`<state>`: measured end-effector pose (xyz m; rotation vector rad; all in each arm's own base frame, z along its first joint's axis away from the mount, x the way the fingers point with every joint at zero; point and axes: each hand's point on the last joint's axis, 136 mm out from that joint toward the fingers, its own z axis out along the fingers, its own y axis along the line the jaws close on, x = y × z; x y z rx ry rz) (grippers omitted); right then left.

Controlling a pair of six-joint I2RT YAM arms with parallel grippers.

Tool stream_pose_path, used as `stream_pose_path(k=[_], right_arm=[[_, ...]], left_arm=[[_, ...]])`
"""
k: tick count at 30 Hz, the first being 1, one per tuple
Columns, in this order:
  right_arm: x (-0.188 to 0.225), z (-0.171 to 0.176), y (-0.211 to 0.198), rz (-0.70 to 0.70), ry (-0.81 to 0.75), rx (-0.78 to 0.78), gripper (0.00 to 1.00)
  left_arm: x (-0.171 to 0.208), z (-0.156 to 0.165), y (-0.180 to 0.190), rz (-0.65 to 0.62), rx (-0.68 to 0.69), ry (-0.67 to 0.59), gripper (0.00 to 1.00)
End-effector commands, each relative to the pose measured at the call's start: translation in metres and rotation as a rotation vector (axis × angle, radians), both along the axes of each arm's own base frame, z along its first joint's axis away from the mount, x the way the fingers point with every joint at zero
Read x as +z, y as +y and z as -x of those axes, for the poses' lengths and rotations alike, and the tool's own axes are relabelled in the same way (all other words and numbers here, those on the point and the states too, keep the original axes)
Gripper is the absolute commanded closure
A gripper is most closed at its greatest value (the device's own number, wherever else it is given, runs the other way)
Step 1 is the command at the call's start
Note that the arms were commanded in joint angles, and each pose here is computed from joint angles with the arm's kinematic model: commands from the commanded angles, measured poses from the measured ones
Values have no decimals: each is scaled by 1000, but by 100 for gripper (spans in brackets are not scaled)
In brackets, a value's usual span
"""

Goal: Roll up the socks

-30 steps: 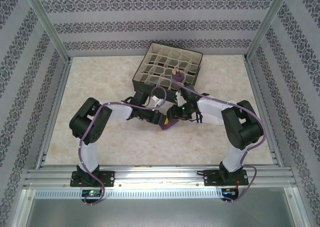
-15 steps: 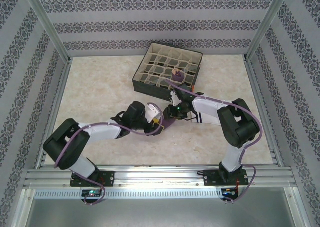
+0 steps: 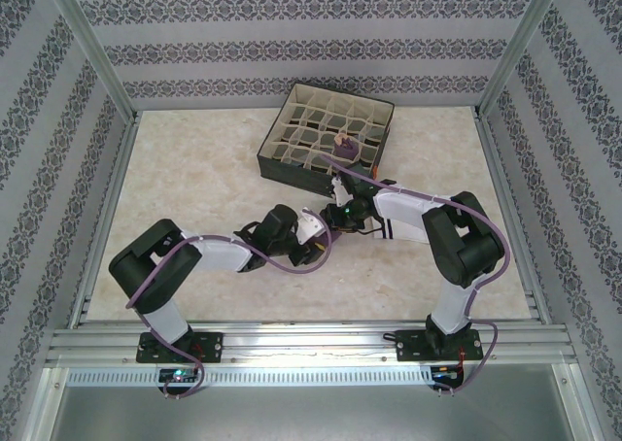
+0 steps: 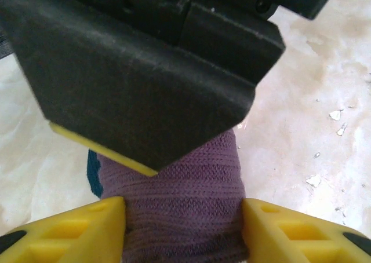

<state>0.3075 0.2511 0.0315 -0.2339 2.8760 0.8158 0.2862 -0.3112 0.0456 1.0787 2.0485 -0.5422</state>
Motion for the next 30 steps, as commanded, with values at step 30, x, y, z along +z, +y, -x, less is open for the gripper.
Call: stream_pose_path(k=[30], right_arm=[[43, 10, -65, 30, -45, -456, 38]], left_arm=[[-54, 9, 15, -54, 194, 534, 97]])
